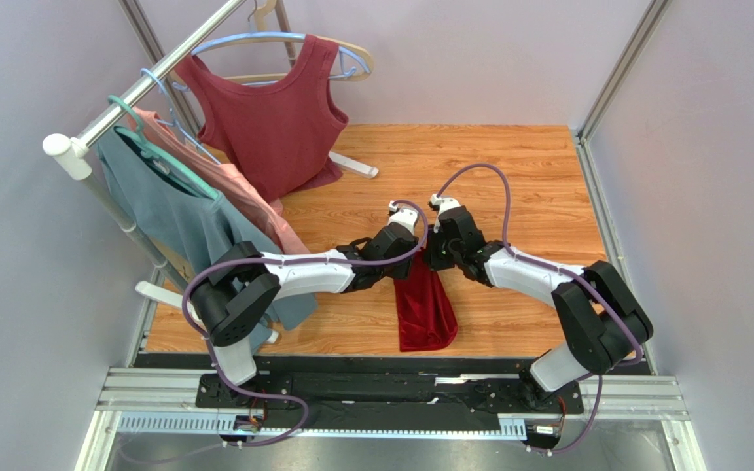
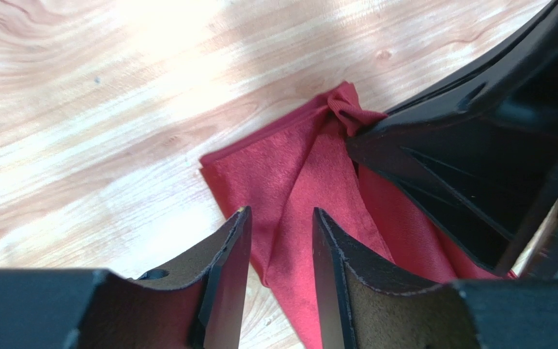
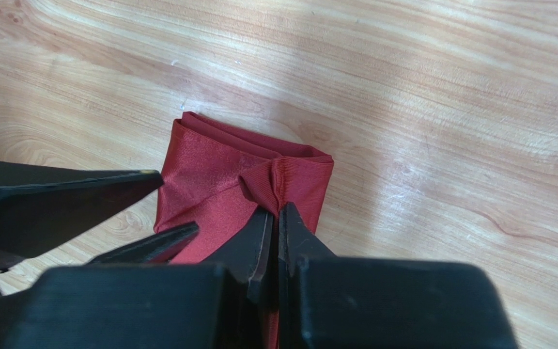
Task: Fold the napkin into a case and place the utensils inside
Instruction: Grasp the top corner of the smaller rectangle folded napkin from the folded napkin.
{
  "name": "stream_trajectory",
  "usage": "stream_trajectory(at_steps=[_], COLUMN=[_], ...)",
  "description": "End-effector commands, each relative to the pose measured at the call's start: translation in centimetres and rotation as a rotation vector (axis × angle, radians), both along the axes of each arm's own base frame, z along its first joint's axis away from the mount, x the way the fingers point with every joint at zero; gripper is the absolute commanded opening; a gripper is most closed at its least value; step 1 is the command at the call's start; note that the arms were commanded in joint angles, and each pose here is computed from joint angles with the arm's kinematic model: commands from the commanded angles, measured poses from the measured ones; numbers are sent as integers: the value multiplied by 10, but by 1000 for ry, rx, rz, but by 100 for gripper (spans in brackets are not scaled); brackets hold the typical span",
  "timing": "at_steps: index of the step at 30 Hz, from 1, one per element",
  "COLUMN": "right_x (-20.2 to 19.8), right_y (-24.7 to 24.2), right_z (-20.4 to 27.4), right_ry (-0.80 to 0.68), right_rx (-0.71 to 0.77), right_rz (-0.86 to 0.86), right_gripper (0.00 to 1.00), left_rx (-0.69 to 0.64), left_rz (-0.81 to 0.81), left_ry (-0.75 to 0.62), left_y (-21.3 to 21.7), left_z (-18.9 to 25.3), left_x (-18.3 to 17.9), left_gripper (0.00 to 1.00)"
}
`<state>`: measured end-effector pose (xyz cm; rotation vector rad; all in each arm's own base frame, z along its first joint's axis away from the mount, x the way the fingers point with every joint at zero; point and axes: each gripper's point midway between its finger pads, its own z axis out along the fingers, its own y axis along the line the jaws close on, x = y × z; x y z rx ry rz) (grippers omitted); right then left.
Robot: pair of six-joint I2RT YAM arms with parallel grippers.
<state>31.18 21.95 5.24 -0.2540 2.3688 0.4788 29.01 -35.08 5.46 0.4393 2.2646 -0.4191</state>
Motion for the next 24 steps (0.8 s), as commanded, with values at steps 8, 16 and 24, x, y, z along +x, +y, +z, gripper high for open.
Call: stream_trajectory(at_steps=[8,16,24], right_x=[4,3,-6], right_y=[4,4,13], right_z=[10,10,16], right_ry=[-28,-22,15], right_rx=[48,54,107], right_rz=[1,2,25], right_gripper=[0,0,0], left_rx=[24,64,33], left_rz=[-27,-33,-21], left_ry=[-29,-10,-6], left_y=[-10,-13,-14], left_z=[3,-9,5], left_x=[7,10,10], left_gripper=[42,35,0])
